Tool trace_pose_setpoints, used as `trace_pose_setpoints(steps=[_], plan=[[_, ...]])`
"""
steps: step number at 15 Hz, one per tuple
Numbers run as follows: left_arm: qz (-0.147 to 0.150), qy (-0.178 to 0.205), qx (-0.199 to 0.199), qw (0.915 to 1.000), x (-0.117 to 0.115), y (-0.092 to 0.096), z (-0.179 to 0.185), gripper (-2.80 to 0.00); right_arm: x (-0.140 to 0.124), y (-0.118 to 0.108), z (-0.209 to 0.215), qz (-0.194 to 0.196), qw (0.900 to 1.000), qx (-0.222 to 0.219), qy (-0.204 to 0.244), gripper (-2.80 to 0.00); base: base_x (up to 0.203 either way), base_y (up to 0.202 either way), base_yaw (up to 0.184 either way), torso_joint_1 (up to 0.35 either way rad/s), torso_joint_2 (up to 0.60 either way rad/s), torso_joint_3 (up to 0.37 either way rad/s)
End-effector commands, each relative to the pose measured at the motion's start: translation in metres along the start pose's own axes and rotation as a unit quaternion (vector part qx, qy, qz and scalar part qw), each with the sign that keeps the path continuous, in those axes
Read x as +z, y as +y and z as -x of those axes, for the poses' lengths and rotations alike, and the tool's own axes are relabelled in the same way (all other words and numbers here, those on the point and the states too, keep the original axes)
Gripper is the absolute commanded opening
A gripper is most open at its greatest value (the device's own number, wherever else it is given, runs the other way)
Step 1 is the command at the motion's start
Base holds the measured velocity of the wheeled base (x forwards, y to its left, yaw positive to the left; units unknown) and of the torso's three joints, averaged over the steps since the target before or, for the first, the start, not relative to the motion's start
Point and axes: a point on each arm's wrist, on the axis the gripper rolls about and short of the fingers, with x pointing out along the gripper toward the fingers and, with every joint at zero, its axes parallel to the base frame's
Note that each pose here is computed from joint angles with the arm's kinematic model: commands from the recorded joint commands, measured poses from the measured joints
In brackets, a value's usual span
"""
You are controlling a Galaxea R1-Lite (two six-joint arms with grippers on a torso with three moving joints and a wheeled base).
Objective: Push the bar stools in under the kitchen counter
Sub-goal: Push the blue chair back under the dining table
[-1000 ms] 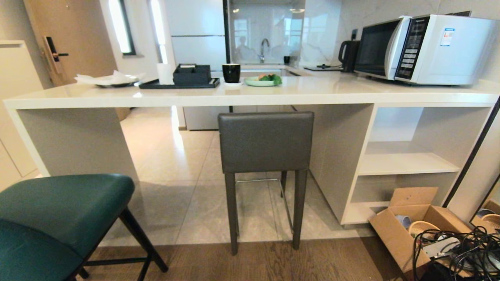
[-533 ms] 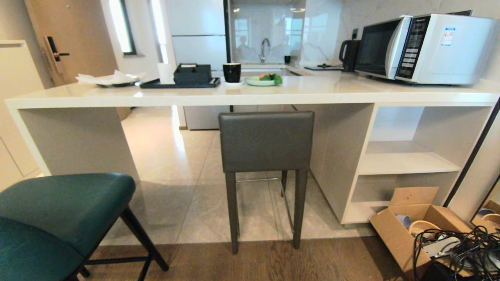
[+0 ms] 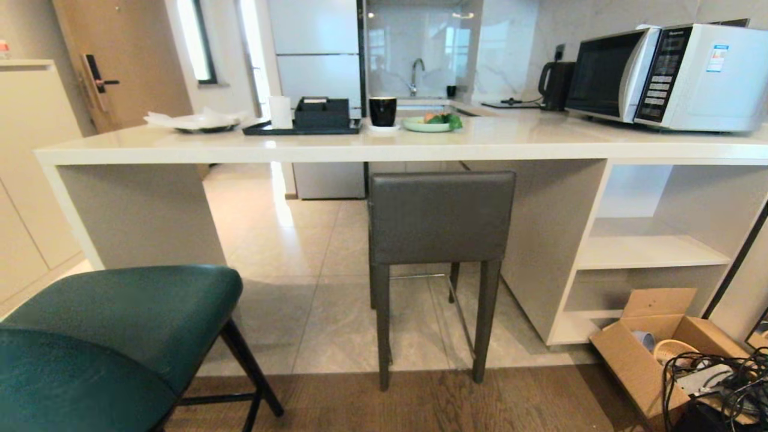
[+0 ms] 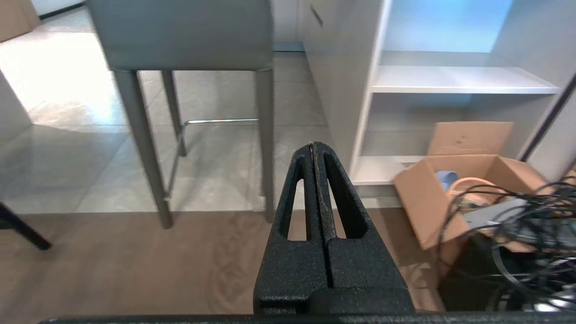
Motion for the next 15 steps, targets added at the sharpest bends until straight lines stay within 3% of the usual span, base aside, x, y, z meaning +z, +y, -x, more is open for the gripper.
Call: trace_pose_setpoints(steps=[1,15], plan=[[0.000,0.000,0.000,1.0000,0.0000,0.0000,0.0000,-2.80,0.0001,0.0000,0.0000,0.000,1.000,0.000,0.000,-2.80,0.000,0.197,0.000,-0.002,0.00,0.005],[0.000,0.000,0.000,1.0000,0.0000,0.0000,0.0000,-2.80,0.0001,0.0000,0.0000,-0.008,1.000,-0.001,0.000,-2.80,0.000,0.198,-0.002,0.002,0.00,0.002]])
